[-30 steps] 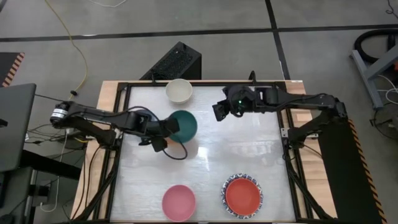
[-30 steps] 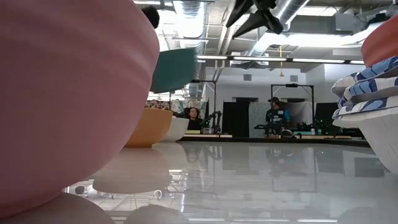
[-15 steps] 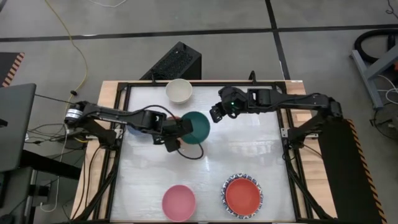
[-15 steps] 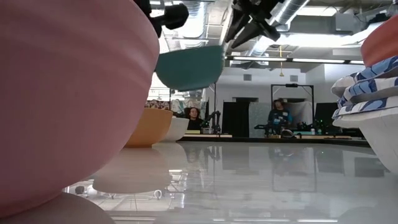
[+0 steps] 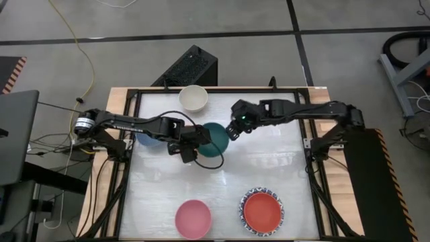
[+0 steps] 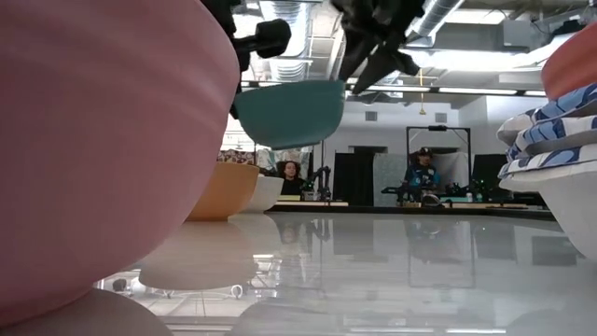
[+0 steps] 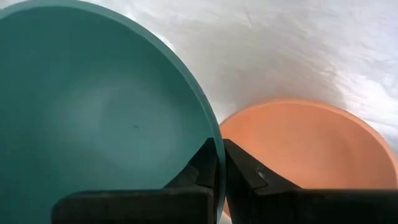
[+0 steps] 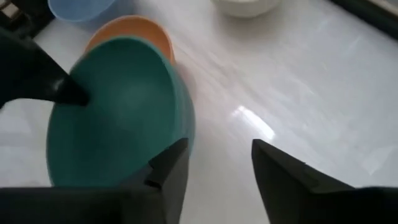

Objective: Nest bowls inside each other
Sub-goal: Stack the green bowl on top of the other orange bowl

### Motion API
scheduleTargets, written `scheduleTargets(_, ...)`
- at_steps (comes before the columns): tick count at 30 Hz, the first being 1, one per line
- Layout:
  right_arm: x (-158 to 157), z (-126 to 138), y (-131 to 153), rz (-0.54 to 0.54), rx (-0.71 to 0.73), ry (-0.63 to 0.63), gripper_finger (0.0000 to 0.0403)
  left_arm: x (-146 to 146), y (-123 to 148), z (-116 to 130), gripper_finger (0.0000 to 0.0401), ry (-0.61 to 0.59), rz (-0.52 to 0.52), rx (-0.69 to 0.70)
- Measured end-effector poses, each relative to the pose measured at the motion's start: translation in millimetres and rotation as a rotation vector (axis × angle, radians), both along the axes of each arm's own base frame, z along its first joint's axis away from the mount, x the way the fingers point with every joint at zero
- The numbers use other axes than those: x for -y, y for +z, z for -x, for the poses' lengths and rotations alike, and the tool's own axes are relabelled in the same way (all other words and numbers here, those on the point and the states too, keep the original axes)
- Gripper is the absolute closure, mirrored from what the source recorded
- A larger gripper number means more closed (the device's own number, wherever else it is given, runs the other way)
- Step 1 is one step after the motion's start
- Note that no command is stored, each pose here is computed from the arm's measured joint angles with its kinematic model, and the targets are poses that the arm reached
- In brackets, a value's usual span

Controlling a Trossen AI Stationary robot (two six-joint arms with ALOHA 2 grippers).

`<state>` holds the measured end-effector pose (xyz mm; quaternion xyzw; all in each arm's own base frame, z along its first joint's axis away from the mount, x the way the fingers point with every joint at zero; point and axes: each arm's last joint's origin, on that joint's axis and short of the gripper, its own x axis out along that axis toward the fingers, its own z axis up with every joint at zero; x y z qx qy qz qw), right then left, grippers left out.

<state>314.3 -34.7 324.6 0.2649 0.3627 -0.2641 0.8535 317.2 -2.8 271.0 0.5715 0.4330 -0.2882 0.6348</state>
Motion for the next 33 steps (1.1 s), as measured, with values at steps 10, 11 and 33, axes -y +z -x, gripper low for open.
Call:
scheduleTargets(10,1.7,-19.0,-22.5,-0.041,-0.035,-0.034,0.0184,-0.8,-1.3,1.5,0.0401,0.003,0.0,-0.018)
scheduleTargets(11,2.1,-19.6,-22.8,-0.041,-0.032,-0.035,0.0187,-0.8,-1.3,1.4,0.0401,0.002,0.001,-0.017)
scheduleTargets(33,-6.2,-28.5,-29.9,-0.038,-0.029,0.0,0.0196,-3.9,1.1,-1.5,0.0401,-0.012,-0.012,0.017)
